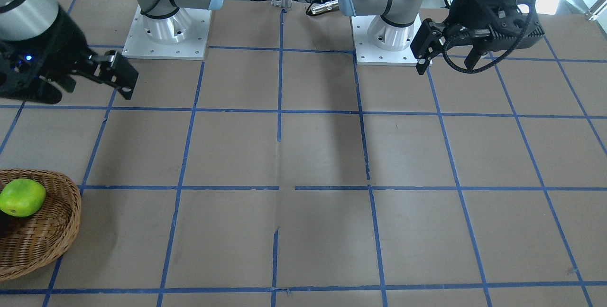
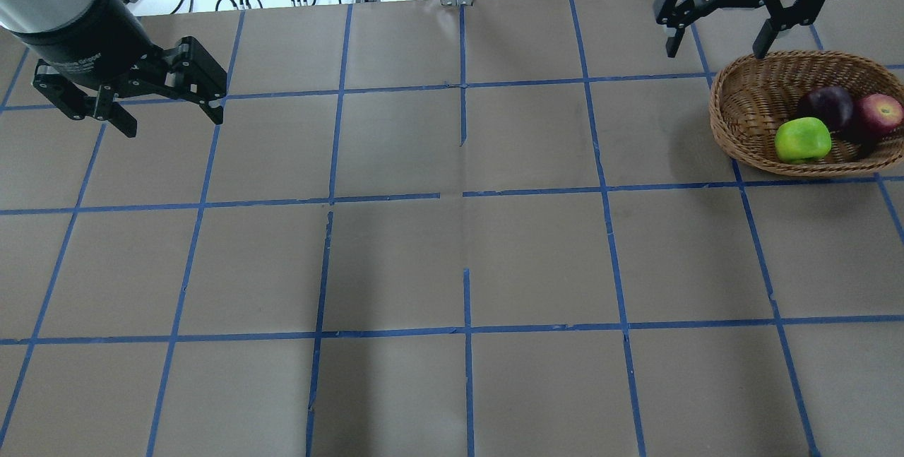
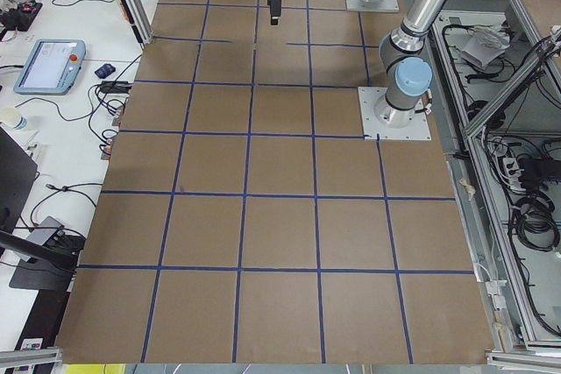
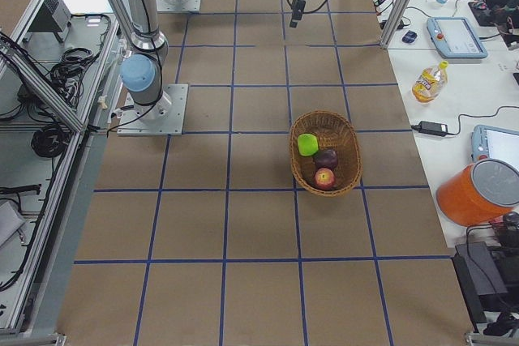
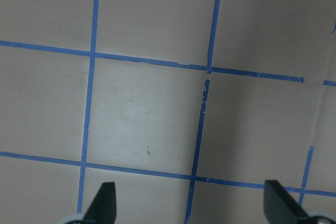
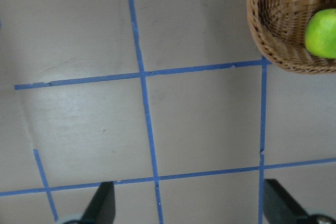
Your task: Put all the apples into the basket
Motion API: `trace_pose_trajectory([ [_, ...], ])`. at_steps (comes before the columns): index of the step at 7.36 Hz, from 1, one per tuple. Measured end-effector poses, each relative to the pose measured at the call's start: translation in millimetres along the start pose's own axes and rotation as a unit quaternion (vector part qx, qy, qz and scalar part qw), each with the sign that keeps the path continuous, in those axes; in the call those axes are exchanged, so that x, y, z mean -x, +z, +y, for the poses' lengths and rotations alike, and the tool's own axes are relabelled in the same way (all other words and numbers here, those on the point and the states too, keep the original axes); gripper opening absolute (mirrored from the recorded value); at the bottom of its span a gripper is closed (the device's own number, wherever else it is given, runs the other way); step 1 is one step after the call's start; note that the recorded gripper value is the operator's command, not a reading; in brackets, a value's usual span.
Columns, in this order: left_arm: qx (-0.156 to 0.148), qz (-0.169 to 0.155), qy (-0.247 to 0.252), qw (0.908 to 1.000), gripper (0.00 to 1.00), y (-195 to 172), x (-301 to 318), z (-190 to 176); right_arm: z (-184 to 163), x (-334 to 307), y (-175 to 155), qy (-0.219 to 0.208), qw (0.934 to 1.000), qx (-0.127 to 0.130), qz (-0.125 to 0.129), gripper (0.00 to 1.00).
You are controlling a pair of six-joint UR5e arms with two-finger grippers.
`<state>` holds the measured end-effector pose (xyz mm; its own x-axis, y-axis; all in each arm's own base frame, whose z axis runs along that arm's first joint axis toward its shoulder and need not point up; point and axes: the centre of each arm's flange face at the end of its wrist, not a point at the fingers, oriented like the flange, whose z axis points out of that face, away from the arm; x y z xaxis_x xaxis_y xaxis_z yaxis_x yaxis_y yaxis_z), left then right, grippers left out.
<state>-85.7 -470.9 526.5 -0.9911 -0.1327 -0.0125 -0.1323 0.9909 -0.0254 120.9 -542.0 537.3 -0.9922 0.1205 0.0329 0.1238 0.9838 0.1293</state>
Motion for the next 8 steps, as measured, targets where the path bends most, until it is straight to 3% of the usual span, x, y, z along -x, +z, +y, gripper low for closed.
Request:
trace_pose_trajectory([
  [1,0.0,0.002,0.001,1.0,1.0,0,-1,0,19,25,-2,-0.003,1.0,0.006,-0.001,1.0],
  [3,0.0,0.001,0.002,1.0,1.0,-1,-1,4,29,44,24,-0.011,0.9998,0.017,-0.001,1.0],
  [6,-0.015,-0.011,0.004,0.9998,1.0,-14,-1,9,39,27,34,-0.014,0.9998,-0.009,-0.004,1.0],
  [8,-0.014,-0.021,0.007,0.9997,1.0,-15,0,10,49,3,31,0.009,0.9998,-0.016,-0.009,1.0],
])
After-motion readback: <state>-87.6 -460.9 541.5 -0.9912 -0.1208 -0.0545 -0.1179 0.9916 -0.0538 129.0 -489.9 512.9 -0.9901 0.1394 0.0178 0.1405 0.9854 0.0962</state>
